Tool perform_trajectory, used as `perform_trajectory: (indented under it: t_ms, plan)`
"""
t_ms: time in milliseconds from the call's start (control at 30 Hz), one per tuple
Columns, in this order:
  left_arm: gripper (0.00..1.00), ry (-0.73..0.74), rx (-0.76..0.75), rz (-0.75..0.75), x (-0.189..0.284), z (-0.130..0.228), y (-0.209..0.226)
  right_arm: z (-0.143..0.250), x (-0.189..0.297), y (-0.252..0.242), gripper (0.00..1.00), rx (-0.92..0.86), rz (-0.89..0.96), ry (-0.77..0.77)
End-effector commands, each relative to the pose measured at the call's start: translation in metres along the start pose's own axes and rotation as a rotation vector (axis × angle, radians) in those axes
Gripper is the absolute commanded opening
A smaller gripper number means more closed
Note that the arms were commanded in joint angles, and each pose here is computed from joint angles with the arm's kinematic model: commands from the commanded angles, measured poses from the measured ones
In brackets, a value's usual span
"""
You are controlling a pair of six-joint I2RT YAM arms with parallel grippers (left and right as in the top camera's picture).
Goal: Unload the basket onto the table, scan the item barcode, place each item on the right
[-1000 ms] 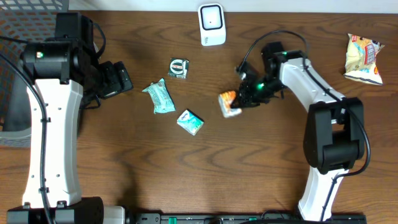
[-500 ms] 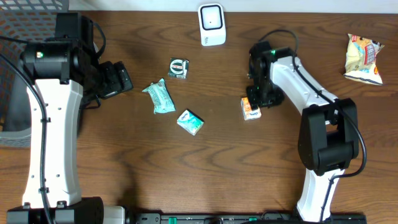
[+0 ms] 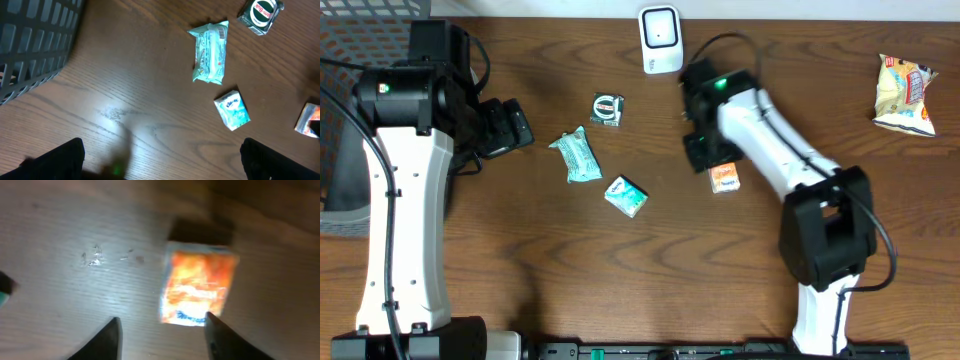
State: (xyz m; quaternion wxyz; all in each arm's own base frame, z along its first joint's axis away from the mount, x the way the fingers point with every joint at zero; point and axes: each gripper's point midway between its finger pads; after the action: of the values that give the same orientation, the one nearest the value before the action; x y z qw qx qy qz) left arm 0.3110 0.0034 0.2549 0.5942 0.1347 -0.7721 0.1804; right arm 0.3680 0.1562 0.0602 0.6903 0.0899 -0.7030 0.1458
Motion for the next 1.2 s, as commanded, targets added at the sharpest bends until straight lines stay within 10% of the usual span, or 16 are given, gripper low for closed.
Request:
perform_trajectory:
  t_ms: [0, 433, 633, 733, 1167]
  plan:
    - [0.98, 0.007, 0.015, -0.007, -0.002, 0.001, 0.001, 0.005, -0.012, -0.008, 0.60, -0.041, 0.184, -0.030]
    - [0.98, 0.007, 0.015, -0.007, -0.002, 0.001, 0.001, 0.018, -0.054, -0.017, 0.51, -0.068, 0.232, -0.040]
    - [0.98, 0.007, 0.015, -0.007, -0.002, 0.001, 0.001, 0.021, -0.060, -0.008, 0.14, -0.068, 0.182, -0.030]
    - [0.98, 0.007, 0.015, -0.007, -0.002, 0.001, 0.001, 0.014, -0.051, 0.005, 0.01, -0.075, 0.083, -0.029]
    - [0.98, 0.007, 0.015, -0.007, -0.002, 0.001, 0.001, -0.027, 0.064, 0.090, 0.01, 0.114, -0.792, -0.151]
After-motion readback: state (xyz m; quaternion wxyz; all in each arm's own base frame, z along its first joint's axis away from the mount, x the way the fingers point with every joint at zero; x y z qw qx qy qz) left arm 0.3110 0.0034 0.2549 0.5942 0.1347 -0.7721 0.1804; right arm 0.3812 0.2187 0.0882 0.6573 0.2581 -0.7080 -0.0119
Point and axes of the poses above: each gripper's point midway between its finger pads, its own x axis back along the fingers, its own y axis along the line the jaws close on, z = x × y, and after that the axes turned 3 degrees about x, right-handed
